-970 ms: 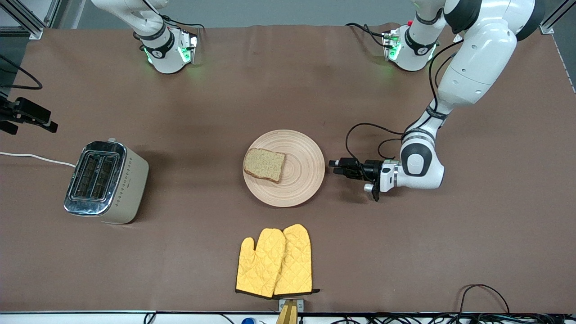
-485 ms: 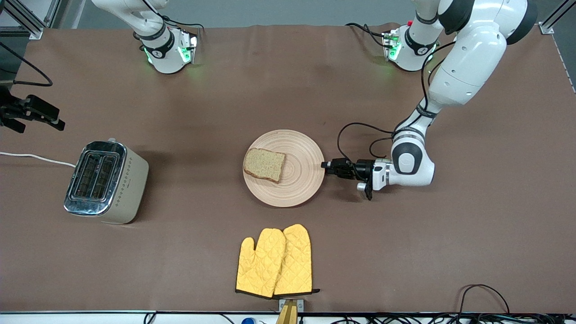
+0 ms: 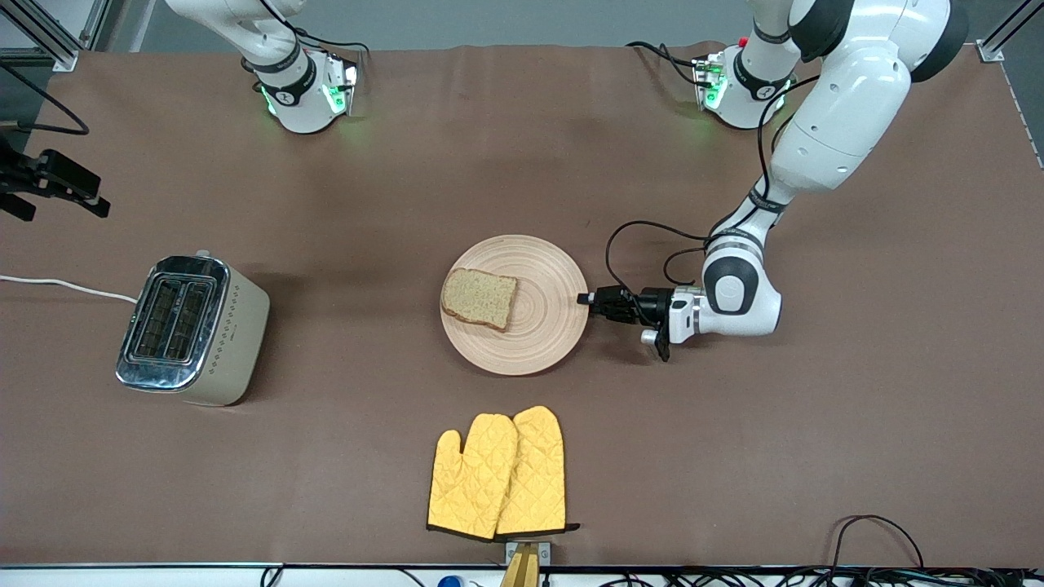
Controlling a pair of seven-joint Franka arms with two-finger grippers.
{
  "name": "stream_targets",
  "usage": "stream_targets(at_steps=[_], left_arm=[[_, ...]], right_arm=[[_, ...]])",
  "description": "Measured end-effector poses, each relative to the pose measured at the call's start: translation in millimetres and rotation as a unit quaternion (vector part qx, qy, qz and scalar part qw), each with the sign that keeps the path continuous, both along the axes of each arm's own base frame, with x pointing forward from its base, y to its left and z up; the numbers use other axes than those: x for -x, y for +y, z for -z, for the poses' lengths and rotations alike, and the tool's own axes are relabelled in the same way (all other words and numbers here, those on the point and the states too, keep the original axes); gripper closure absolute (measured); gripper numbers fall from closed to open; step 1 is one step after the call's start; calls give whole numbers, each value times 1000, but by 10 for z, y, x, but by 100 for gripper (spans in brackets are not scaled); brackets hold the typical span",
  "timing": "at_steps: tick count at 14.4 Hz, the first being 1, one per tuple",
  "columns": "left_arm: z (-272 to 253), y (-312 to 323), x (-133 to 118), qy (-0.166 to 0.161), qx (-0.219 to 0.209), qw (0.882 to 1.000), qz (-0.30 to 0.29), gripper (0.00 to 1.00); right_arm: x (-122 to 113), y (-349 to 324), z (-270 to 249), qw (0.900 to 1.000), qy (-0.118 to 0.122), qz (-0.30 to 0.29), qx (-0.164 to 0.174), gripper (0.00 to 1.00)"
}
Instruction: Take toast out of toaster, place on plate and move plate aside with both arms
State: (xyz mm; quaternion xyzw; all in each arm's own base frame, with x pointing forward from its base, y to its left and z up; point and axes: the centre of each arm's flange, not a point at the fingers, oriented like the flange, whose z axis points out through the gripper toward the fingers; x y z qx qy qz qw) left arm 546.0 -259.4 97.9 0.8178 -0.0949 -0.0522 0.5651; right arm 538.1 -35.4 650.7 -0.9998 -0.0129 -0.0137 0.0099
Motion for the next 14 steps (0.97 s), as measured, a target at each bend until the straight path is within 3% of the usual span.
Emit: stream_targets(at_steps=[9, 14], left_arm=[[10, 7, -2, 0, -2, 1000, -1, 84], [21, 18, -7, -2, -6, 1000, -4, 91]], right_arm=[[-18, 27, -164, 1000, -17, -3, 1, 0], [-23, 70, -165, 1000, -17, -7, 1, 0]])
